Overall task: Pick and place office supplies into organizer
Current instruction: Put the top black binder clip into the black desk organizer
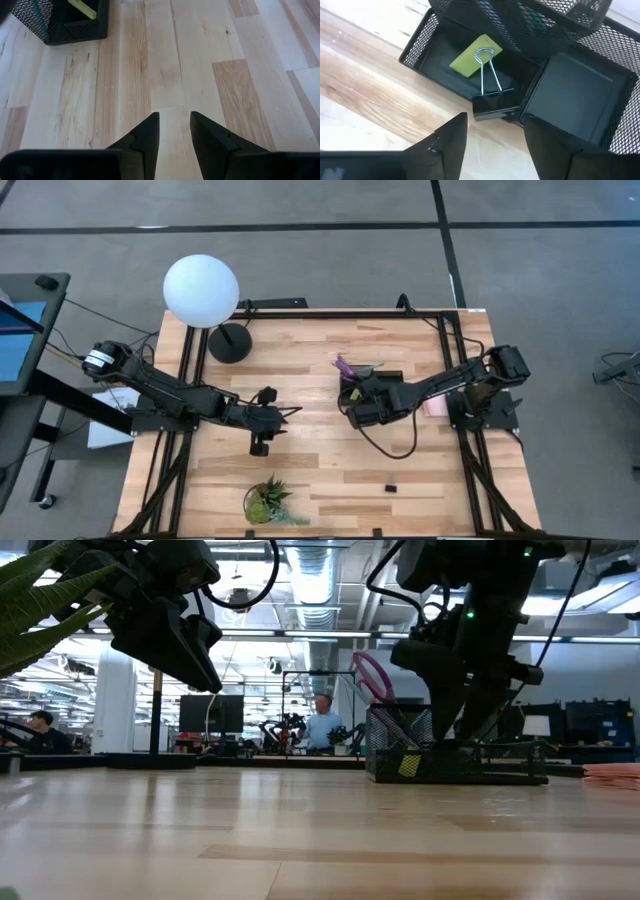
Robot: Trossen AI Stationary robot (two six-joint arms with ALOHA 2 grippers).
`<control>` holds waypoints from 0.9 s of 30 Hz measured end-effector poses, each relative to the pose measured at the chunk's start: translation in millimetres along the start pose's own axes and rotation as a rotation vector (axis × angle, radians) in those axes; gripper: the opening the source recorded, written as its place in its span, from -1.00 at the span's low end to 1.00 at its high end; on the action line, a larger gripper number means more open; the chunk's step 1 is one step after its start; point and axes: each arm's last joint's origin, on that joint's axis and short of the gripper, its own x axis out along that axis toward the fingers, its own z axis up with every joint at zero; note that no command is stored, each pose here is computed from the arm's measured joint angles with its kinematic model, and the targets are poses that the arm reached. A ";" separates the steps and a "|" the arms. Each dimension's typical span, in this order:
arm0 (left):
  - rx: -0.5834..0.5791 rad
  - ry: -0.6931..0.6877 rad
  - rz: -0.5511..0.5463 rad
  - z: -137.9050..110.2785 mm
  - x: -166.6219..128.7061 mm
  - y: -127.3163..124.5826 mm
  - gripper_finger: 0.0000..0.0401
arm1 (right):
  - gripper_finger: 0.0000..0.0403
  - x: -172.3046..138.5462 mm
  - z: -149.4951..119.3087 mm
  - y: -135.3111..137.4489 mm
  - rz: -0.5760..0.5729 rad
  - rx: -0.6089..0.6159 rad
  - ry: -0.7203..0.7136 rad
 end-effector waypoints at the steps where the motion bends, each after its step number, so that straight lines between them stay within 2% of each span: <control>1: 0.000 0.000 0.000 0.0 0.0 0.0 -0.48 | -0.10 -0.7 -0.9 0.2 0.003 -0.002 0.004; 7: 0.000 0.000 -0.001 0.0 0.0 0.0 -0.48 | -0.37 -11.7 -1.5 3.8 -0.031 -0.049 -0.059; 11: 0.000 0.002 -0.005 -0.1 0.0 -0.1 -0.48 | -0.58 -20.5 1.7 10.8 0.012 -0.049 -0.047; 18: 0.000 0.003 -0.011 -0.2 0.0 -0.3 -0.48 | -0.96 -26.9 -8.0 16.8 0.062 -0.069 0.005; 27: 0.000 0.003 -0.011 -0.2 0.0 -0.3 -0.48 | -0.99 -14.9 -14.2 19.8 0.045 -0.012 0.000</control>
